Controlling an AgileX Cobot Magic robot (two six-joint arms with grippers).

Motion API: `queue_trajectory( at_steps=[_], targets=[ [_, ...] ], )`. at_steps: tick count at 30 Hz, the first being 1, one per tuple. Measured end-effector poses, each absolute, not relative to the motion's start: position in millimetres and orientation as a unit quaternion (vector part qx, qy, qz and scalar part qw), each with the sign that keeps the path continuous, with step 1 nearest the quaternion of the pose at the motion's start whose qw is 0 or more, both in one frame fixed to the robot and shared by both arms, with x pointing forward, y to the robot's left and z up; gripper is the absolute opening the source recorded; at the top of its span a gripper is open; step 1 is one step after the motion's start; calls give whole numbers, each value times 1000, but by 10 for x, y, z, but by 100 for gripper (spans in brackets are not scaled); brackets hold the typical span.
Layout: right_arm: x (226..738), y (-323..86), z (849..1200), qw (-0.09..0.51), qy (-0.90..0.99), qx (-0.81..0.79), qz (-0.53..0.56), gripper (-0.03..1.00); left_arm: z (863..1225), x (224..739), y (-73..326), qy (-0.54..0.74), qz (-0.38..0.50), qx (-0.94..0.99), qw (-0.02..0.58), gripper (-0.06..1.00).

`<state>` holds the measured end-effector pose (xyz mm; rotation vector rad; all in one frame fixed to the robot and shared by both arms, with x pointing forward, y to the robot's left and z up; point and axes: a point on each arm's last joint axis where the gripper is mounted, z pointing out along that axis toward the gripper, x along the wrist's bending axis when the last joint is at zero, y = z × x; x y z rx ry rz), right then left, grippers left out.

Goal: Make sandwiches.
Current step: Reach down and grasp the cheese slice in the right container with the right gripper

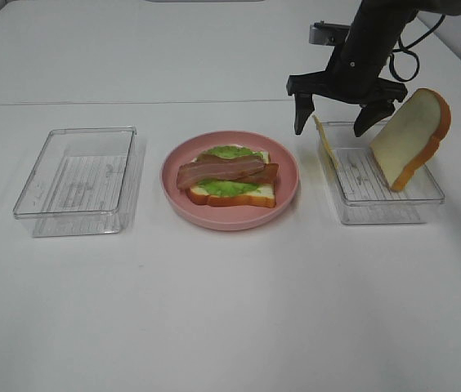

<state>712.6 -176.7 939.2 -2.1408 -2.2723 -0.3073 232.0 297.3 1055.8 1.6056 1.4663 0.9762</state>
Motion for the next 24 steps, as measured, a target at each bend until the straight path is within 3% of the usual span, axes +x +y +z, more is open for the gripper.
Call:
queue_trajectory(
  at_steps=[5, 14, 20, 21, 23, 24],
  targets=[
    [7130, -1768, 9343, 4, -725, -683, -93, 86, 10558, 2320, 2973, 572, 381, 626, 370, 98],
    [7134, -1807, 9338, -13, -731, -677, -79, 73, 10558, 2320, 2973, 572, 381, 626, 370, 98],
    [7129, -1812, 9337, -13, -732, -677, -75, 56, 10558, 2320, 2973, 572, 381, 626, 370, 98],
    [7123, -1813, 9336, -11, -732, -677, -72, 47, 10558, 2320, 2973, 572, 381, 626, 370, 98],
    [7122, -1812, 9336, -10, -732, -677, -72, 42, 10558, 2320, 2973, 572, 381, 626, 370, 98],
    [7122, -1807, 9336, -8, -732, -678, -74, 34, 10558, 2320, 2973, 572, 381, 626, 370, 98]
  ],
)
